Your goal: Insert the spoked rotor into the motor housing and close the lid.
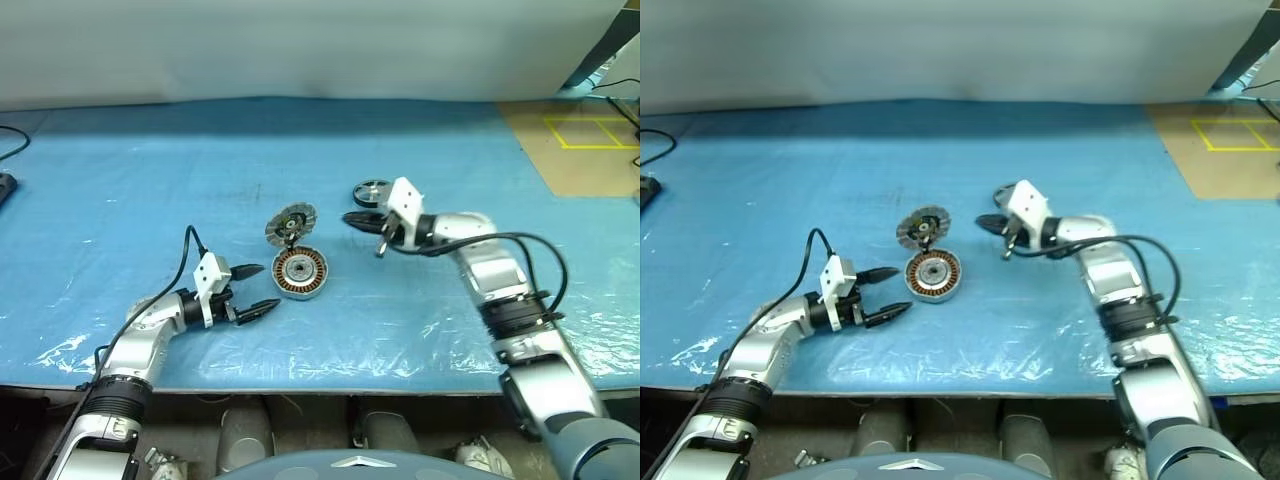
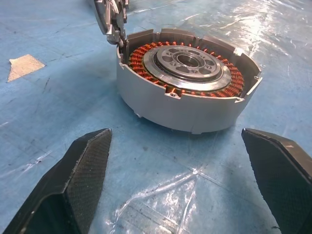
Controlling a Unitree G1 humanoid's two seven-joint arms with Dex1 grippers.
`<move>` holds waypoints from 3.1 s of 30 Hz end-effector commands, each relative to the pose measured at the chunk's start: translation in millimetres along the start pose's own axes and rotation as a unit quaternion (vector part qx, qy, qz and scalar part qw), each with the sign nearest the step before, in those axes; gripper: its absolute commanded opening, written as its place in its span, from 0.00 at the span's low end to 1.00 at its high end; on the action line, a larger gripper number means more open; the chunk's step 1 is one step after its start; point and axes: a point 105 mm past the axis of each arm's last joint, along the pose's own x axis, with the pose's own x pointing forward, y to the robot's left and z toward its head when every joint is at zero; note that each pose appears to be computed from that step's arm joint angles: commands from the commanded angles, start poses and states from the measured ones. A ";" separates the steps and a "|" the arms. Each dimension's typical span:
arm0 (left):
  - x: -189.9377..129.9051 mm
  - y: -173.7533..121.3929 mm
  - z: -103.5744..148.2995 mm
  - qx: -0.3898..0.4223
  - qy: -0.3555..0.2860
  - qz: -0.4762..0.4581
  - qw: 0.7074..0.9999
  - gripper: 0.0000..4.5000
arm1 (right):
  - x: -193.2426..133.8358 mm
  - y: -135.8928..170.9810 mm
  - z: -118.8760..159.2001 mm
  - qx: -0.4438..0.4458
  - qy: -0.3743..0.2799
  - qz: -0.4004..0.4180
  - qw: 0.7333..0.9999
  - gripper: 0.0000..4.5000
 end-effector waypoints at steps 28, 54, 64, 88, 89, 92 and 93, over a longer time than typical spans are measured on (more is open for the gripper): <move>-9.9 3.8 -6.1 -0.028 -0.010 0.020 0.999 1.00 | 10.4 -90.4 -16.3 -0.017 0.136 -0.127 0.982 0.50; -17.5 2.0 -16.2 -0.027 -0.001 0.036 0.999 1.00 | 23.7 -86.2 -32.0 0.100 0.127 -0.185 0.969 0.50; -17.2 1.7 -15.9 -0.024 -0.001 0.039 0.999 1.00 | 23.3 -75.0 -51.3 0.104 0.153 -0.173 0.968 0.50; -12.8 -2.4 4.4 -0.023 -0.004 0.036 0.999 1.00 | 21.1 -74.5 -43.8 0.115 0.103 -0.158 0.975 0.01; -12.7 -2.8 4.9 -0.024 -0.005 0.035 0.999 1.00 | 18.1 -75.8 -39.7 0.117 0.085 -0.152 0.978 0.01; -13.9 -4.9 5.2 -0.031 -0.006 0.029 0.999 1.00 | 7.1 -71.8 -35.4 0.115 0.042 -0.113 0.986 0.01; -14.5 -5.3 5.2 -0.032 -0.006 0.028 0.999 1.00 | 4.2 -69.0 -35.1 0.115 0.031 -0.098 0.988 0.01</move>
